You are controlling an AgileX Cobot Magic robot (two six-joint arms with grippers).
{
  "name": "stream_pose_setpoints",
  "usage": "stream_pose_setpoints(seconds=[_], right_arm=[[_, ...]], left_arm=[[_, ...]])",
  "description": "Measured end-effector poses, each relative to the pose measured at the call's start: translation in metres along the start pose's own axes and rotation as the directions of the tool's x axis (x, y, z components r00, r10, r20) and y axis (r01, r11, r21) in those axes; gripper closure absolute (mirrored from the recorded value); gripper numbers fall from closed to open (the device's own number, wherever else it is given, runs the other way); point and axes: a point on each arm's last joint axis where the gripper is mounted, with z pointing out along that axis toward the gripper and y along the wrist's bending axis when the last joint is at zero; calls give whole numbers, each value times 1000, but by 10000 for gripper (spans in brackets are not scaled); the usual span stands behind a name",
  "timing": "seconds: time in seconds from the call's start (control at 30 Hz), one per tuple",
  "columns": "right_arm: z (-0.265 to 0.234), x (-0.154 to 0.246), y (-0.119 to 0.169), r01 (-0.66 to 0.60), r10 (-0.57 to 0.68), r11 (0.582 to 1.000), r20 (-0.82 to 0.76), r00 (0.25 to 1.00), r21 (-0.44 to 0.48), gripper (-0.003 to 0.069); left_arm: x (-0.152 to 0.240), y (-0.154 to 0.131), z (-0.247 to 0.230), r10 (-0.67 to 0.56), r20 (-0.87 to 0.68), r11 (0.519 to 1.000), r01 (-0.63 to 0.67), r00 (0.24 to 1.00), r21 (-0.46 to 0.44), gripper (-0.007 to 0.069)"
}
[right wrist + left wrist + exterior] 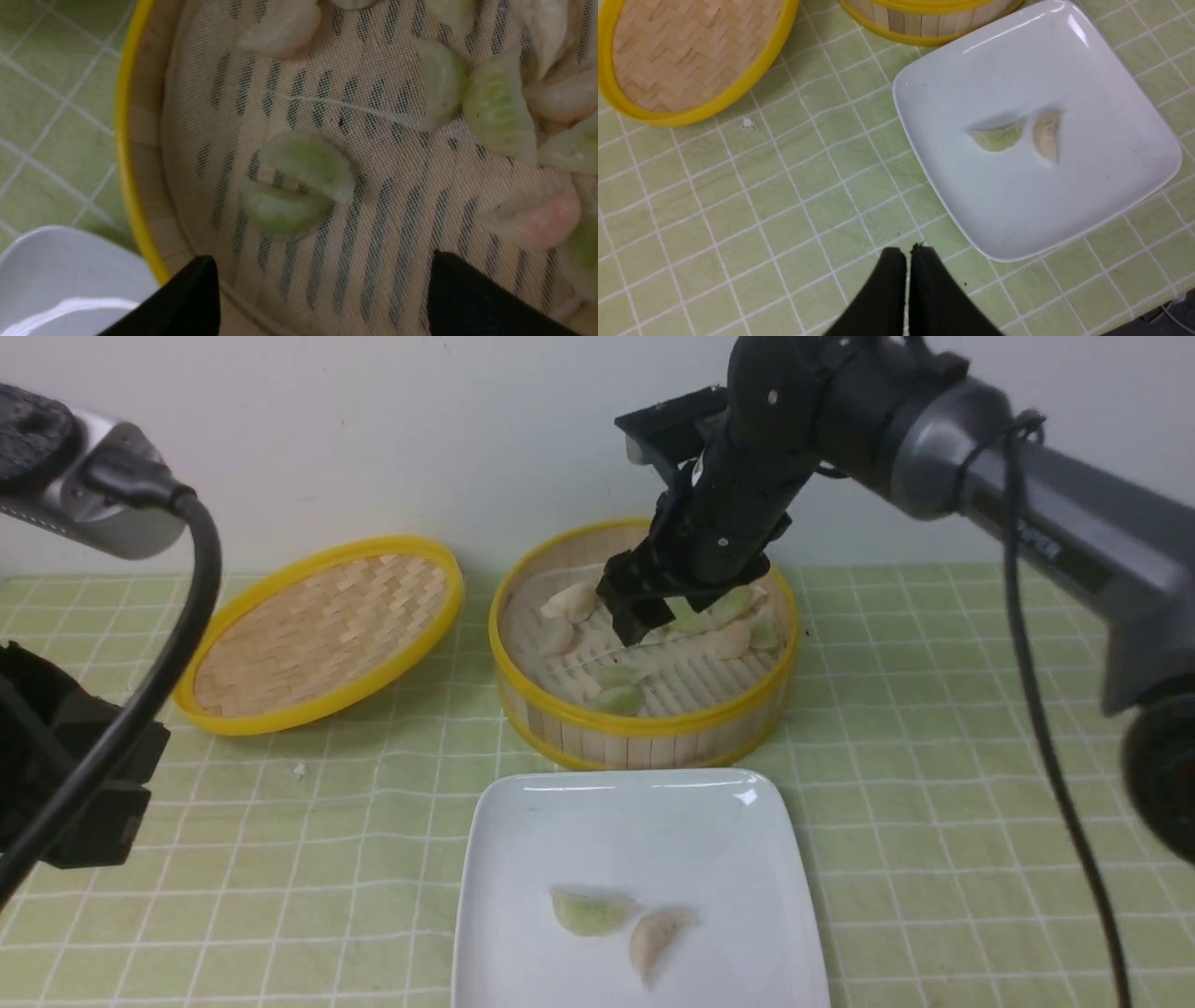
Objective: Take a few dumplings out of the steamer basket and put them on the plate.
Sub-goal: Use the right arm to grab a dumpling from inside the steamer
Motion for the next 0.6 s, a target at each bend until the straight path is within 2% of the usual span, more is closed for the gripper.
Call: stream_pose_setpoints(seconds=[0.3,0.6], right_arm=[[58,-7,-5,12,-12,1000,16,1000,-1,122],[79,-1,-6,11,-11,1000,-5,1000,-7,145]], left_arm=[[2,0,1,0,-19,1000,0,1000,-2,631],[3,0,1,0,-30,1000,0,1000,-3,631]])
